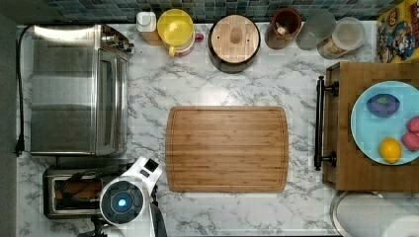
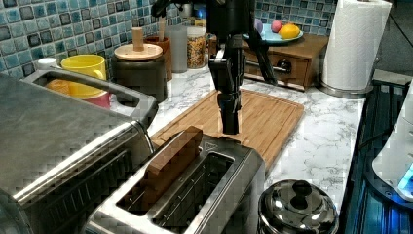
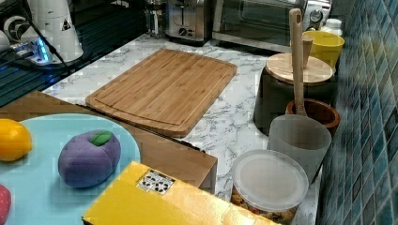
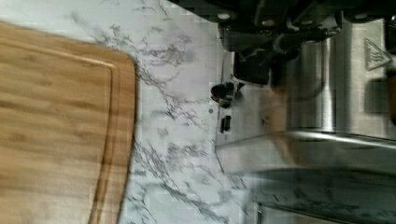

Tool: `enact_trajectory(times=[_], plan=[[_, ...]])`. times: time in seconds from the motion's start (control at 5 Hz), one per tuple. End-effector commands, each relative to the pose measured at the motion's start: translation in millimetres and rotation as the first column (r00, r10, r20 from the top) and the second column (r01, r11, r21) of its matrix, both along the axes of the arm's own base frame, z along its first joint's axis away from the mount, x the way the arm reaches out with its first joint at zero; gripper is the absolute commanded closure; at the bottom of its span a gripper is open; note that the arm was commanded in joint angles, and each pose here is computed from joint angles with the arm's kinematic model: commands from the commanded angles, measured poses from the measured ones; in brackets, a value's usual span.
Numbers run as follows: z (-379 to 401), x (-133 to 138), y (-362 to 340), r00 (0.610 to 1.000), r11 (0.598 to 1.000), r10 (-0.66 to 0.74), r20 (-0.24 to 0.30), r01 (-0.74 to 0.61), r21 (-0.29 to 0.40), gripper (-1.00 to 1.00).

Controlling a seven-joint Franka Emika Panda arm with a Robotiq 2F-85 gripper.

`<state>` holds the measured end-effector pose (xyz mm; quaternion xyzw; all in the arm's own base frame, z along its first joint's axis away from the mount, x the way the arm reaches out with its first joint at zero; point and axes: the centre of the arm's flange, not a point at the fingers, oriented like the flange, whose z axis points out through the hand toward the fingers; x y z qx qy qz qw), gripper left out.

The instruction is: Turn on the toaster.

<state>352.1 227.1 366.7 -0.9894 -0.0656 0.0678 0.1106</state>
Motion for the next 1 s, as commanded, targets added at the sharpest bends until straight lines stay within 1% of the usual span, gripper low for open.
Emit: enact_trajectory(times=[0.2, 0.4, 0.6, 0.8, 1.0], plan=[[-21.9, 15.3, 14.9, 0.996, 0.998, -0.057, -0.063, 0.056, -0.019, 1.0], [-28.4, 17.7, 18.5, 0.995, 0.998, -0.06, -0.079, 0.058, -0.026, 1.0], [-49.7, 9.8, 12.1, 0.989, 0.998, -0.047, -0.139, 0.04, -0.055, 1.0], [-77.7, -8.7, 16.2, 0.985, 0.997, -0.003, -0.174, -0.01, -0.073, 1.0], [-108.4, -19.9, 20.6, 0.976, 0.996, 0.02, -0.217, -0.038, -0.078, 1.0]])
